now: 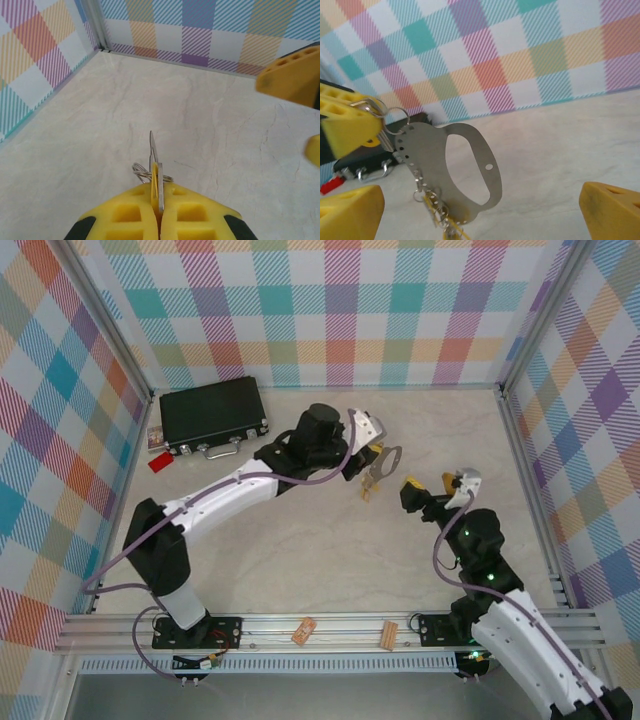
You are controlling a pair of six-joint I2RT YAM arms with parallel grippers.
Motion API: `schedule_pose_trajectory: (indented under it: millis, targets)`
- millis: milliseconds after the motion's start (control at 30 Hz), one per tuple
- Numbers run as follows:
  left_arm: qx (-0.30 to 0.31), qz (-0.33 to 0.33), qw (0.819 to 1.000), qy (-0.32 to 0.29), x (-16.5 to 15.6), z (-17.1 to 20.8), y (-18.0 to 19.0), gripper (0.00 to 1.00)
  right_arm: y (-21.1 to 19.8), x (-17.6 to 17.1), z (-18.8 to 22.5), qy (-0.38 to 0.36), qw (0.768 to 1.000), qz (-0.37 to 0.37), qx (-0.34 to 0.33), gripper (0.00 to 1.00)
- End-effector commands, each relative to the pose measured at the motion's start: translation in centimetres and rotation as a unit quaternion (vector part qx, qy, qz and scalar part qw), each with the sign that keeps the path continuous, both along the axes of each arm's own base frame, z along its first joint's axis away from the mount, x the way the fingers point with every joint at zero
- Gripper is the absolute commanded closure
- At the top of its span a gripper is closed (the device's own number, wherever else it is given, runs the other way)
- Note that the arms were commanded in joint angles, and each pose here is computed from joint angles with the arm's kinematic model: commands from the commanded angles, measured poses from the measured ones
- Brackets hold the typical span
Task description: Put the keys on the keyring
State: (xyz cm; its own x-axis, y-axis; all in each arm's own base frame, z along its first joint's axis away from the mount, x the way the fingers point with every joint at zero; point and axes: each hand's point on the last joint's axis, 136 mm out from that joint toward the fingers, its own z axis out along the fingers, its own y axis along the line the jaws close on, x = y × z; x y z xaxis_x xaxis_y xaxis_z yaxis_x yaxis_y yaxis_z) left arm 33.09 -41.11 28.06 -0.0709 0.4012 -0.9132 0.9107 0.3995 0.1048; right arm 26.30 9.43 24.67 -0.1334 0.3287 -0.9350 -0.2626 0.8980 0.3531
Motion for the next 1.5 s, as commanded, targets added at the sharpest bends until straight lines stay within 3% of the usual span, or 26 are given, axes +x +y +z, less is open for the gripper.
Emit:
schedule_pose_trajectory:
  millis: [0, 300, 467, 933, 1467]
  targets:
    - [-0.006, -0.007, 1.000, -0.008, 0.4, 1.1, -1.9, 1.00, -2.7, -0.5, -1.2, 0.017, 0.998, -0.066, 0.003, 0.01]
    - [0.013, -0.036, 0.999, -0.016, 0.3, -0.1, -7.9, 1.00, -3.3, -0.4, -1.4, 0.017, 0.996, -0.083, 0.002, 0.01]
    - [0.028, -0.044, 0.999, -0.005, -0.1, -2.1, -8.6, 1.00, -4.1, -0.8, -1.3, 0.009, 0.995, -0.102, 0.008, 0.01]
    - [0.071, -0.025, 0.997, 0.018, -2.1, -8.1, -4.8, 1.00, -4.2, -0.6, -1.9, 0.009, 0.994, -0.109, 0.011, 0.01]
    - [0.166, 0.034, 0.985, -0.012, -1.3, -11.6, 0.1, 1.00, -3.7, -0.2, -2.5, 0.018, 0.995, -0.099, 0.010, 0.01]
